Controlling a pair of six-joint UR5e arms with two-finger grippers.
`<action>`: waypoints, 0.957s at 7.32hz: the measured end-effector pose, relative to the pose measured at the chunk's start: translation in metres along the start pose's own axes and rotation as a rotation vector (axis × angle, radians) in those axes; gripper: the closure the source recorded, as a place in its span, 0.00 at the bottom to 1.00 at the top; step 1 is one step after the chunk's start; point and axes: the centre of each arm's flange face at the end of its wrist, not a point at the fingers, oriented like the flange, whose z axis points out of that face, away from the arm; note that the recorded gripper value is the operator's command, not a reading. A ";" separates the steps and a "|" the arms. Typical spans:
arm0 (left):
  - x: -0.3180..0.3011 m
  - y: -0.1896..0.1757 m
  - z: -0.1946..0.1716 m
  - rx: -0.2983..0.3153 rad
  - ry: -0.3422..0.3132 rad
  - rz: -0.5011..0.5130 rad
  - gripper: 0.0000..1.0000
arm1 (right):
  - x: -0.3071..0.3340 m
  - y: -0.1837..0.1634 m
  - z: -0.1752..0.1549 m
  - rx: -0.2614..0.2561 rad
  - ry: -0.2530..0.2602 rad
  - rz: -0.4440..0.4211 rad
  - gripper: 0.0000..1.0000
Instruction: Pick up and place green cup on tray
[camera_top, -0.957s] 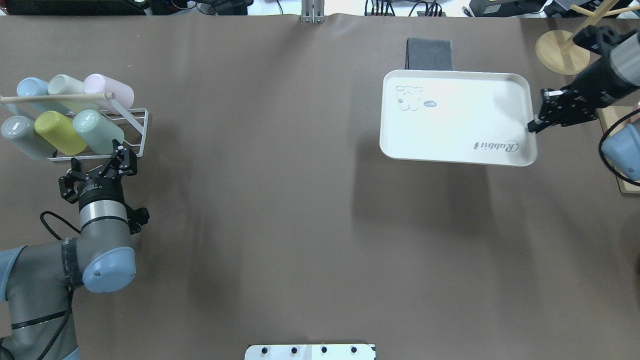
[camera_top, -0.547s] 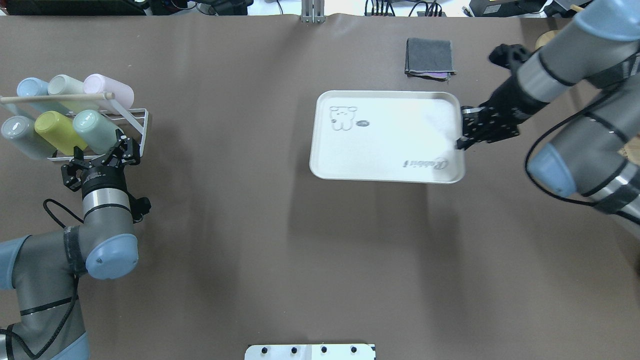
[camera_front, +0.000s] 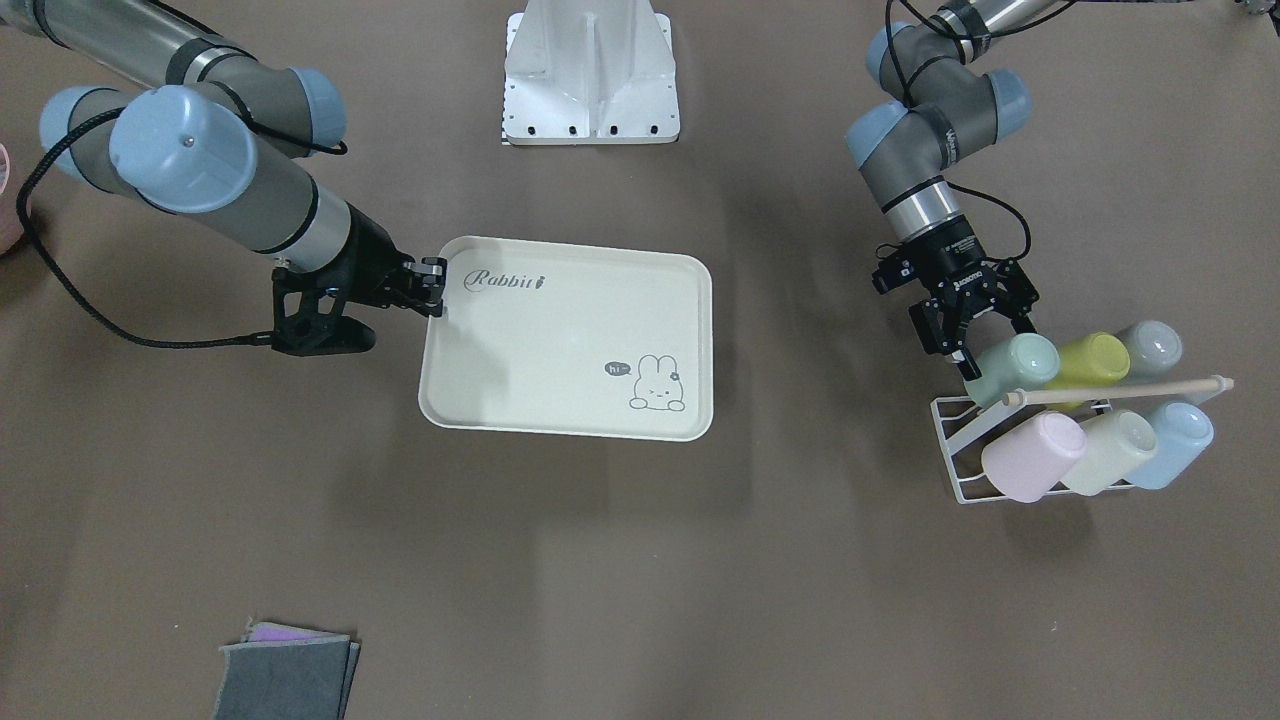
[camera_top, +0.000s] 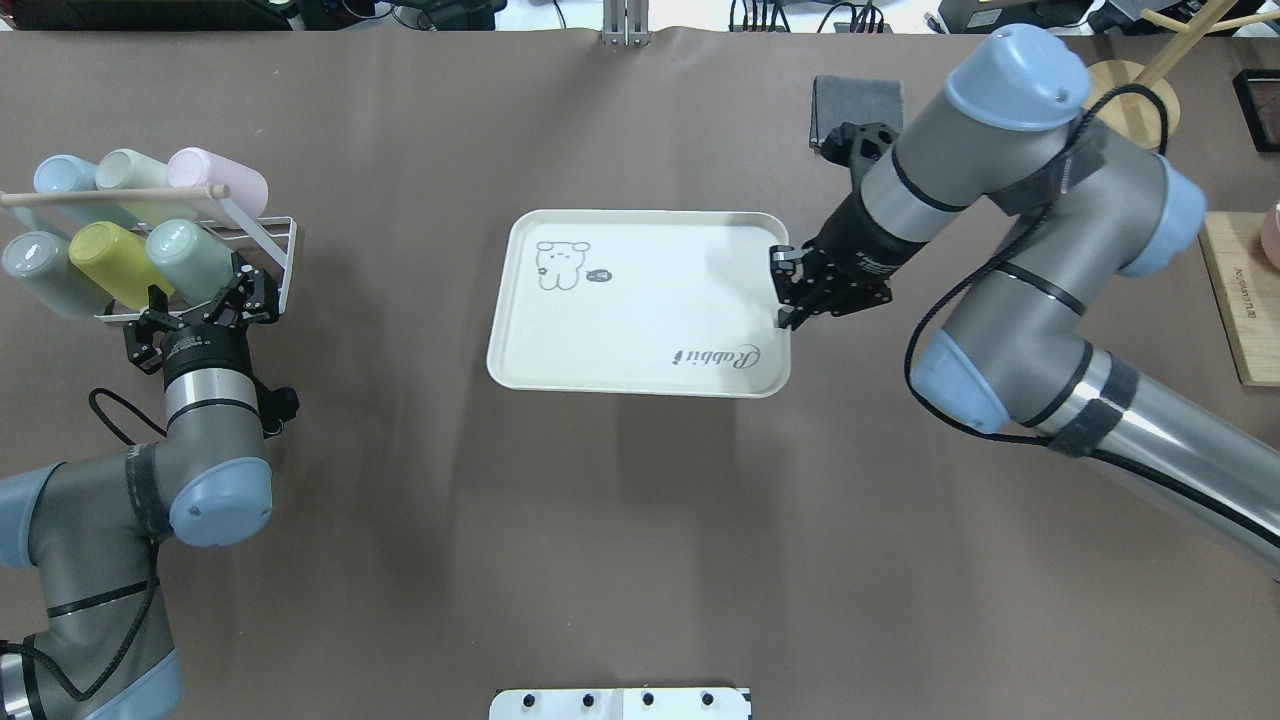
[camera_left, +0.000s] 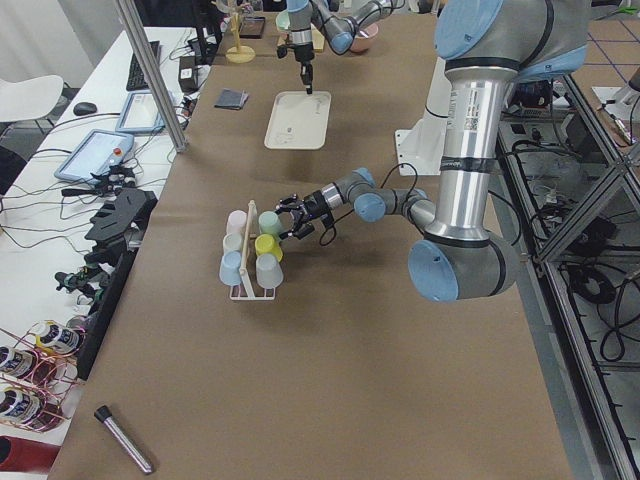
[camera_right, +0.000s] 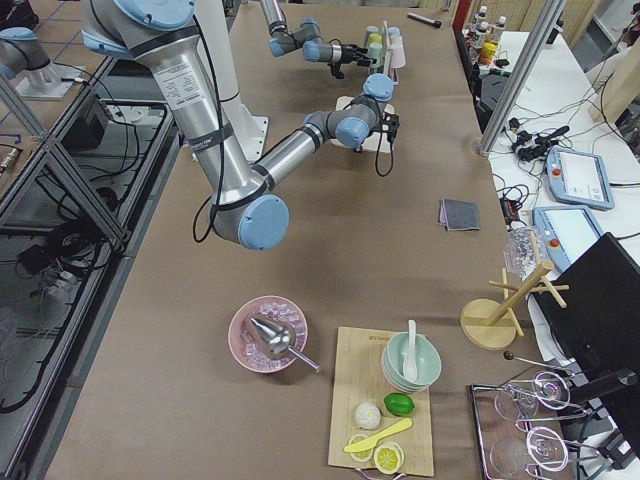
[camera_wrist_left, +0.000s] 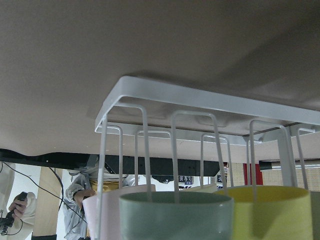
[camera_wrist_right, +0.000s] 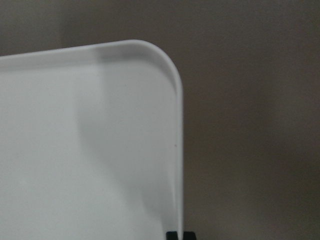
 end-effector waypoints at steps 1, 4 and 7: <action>0.001 0.001 0.003 -0.003 0.003 0.000 0.03 | -0.025 0.000 0.009 0.006 -0.003 -0.018 1.00; 0.000 0.002 0.011 -0.008 0.013 0.004 0.12 | -0.060 -0.001 0.040 0.016 -0.024 -0.076 1.00; -0.006 -0.004 0.015 -0.010 0.017 0.009 0.27 | -0.063 0.008 0.083 0.011 -0.017 -0.051 1.00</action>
